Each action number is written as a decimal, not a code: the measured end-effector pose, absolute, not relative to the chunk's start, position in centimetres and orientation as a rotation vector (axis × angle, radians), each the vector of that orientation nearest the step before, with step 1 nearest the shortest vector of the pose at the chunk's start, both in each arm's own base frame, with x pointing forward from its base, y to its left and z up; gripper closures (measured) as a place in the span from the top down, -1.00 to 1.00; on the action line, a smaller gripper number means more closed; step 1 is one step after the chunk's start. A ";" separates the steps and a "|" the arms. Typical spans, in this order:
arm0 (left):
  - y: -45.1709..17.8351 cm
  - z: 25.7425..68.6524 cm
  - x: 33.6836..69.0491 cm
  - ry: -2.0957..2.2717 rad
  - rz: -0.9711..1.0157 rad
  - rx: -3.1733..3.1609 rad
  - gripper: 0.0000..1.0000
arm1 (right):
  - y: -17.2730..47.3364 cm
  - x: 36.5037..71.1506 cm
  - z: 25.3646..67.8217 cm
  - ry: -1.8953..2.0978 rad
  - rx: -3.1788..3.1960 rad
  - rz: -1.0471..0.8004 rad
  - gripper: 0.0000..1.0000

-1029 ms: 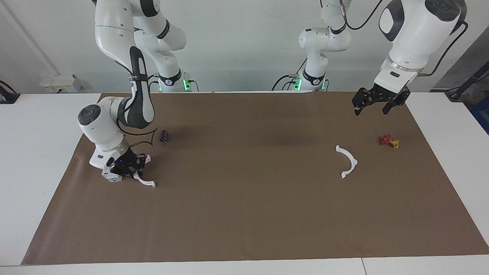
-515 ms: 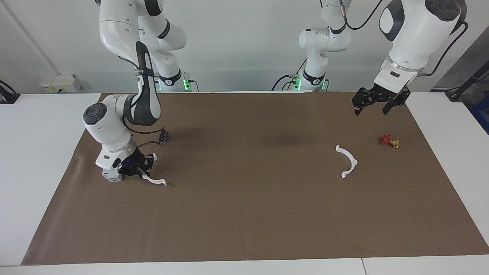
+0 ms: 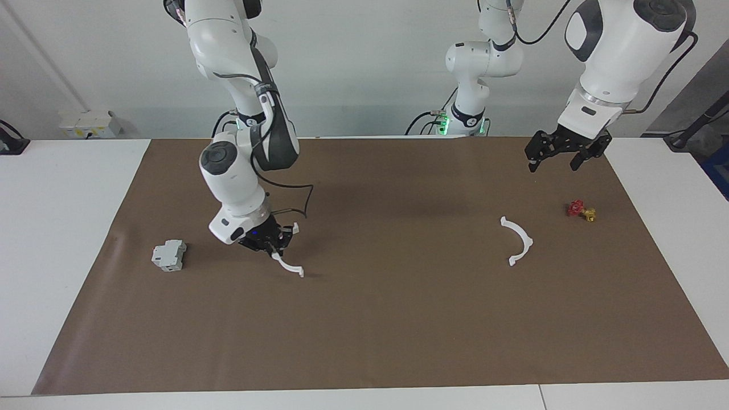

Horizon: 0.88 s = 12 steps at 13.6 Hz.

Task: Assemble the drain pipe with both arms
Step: 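Carry the half-ring toward the table center and set it down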

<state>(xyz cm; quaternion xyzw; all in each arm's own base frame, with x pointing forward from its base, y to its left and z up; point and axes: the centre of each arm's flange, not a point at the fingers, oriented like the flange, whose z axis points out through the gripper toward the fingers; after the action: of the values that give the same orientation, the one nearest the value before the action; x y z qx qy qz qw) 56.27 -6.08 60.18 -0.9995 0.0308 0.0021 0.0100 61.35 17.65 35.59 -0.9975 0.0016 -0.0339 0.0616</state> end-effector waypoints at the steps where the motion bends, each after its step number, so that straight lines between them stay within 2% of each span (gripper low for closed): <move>1: -6.1 60.2 56.3 0.096 0.007 -3.120 1.00 | 20.1 60.9 35.9 0.036 -3.012 -0.106 -0.59; 4: -6.1 60.2 56.3 0.096 0.007 -3.120 1.00 | 27.5 59.6 35.8 0.116 -3.038 -0.124 -0.59; 7: -6.1 60.2 56.3 0.096 0.007 -3.120 1.00 | 33.0 58.7 33.7 0.144 -3.054 -0.118 -0.59; 12: -6.1 60.2 56.3 0.096 0.007 -3.120 1.00 | 36.3 57.9 30.3 0.164 -3.061 -0.113 -0.59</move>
<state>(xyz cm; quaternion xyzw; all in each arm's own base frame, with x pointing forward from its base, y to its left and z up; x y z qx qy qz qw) 56.27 -6.08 60.18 -0.9995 0.0308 0.0021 0.0100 57.89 36.30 30.28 -0.9972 0.0536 -0.0367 0.0370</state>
